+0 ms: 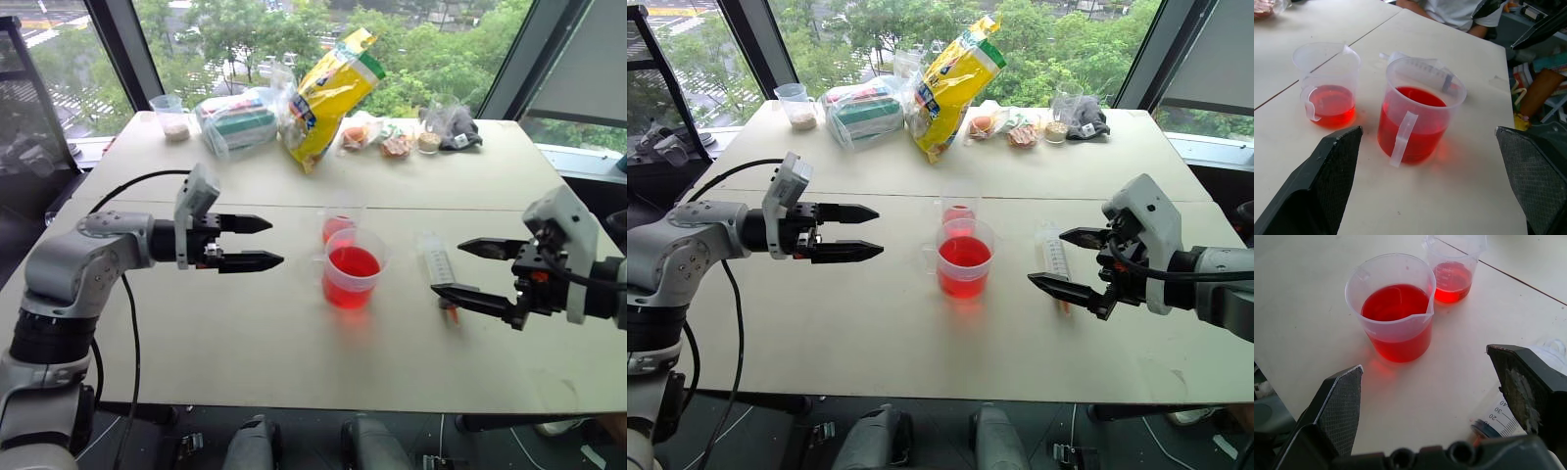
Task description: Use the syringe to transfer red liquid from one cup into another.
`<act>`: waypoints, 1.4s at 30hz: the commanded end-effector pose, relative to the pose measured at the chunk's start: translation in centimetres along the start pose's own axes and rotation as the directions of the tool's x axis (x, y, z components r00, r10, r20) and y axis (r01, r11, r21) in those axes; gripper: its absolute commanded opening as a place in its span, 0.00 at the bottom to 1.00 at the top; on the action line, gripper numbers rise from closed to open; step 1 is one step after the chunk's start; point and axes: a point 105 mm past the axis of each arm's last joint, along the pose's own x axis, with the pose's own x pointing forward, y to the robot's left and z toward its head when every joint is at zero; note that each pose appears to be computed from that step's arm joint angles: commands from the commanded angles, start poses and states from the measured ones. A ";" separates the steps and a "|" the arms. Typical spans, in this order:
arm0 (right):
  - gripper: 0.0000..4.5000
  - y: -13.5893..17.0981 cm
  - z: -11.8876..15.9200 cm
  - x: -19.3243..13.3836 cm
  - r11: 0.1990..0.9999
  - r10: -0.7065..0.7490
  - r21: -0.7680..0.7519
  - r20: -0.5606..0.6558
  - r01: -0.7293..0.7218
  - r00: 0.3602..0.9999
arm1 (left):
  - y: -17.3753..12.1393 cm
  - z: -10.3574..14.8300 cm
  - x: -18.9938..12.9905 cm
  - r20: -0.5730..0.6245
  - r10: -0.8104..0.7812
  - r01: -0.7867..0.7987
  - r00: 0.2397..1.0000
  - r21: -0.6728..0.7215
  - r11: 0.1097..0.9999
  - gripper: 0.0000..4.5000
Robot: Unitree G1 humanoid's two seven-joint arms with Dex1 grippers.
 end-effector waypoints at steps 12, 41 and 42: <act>0.99 -0.1 0.5 0.0 0.999 -0.020 -0.030 0.028 0.020 0.999 | -0.4 1.9 -0.8 0.054 0.002 -0.004 0.999 0.044 0.999 1.00; 0.99 -10.4 -3.2 3.5 0.864 -0.195 0.375 -0.363 0.335 0.911 | -0.1 1.8 1.0 0.081 -0.035 0.029 0.996 0.068 0.997 1.00; 0.99 -10.8 -3.5 4.2 0.851 -0.195 0.395 -0.376 0.347 0.906 | -0.2 1.7 1.1 0.081 -0.037 0.031 0.996 0.070 0.997 1.00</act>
